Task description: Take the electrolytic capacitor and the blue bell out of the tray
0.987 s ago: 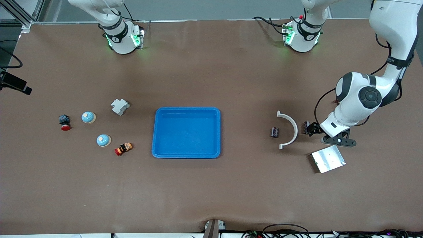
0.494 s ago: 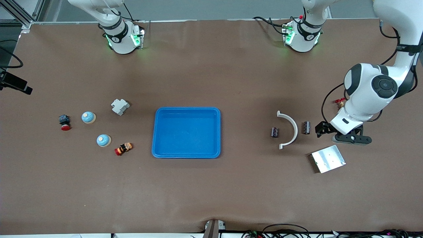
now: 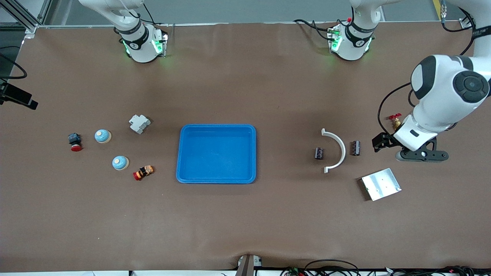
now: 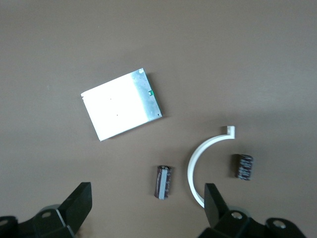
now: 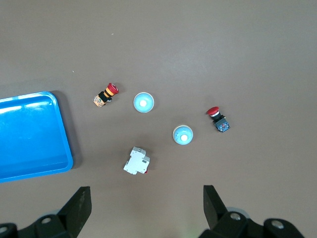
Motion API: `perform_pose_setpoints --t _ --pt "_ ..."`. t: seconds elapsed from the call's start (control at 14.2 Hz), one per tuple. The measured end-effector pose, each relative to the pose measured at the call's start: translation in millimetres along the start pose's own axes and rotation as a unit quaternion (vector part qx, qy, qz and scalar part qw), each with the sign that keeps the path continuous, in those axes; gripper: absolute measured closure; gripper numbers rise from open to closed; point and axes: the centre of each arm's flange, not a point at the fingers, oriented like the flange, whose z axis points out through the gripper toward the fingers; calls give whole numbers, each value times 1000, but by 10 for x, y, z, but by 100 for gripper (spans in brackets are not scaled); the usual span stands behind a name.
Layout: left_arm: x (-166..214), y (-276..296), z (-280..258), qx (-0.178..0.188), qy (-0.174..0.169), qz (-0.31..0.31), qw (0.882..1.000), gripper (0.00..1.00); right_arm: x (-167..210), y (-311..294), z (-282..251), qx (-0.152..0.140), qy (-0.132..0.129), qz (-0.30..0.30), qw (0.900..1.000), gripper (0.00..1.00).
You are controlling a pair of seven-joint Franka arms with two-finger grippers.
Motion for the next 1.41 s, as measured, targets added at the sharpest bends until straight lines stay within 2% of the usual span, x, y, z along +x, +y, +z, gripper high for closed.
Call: perform_pose_setpoints --t 0.35,0.71,1.2,1.41 --pt "-164 -33 -621 6 -8 -12 1000 0 -4 0 3 0 -2 0 1000 0" --pt "-134 -85 -1398 -4 -16 -24 1000 0 -3 20 3 0 -2 2 1000 0" --pt "-190 -34 -1807 -3 -41 -11 999 0 -12 18 11 0 -6 2 1000 0" --pt "-193 77 -1965 -5 -35 6 999 0 -13 -4 11 0 -6 0 1000 0"
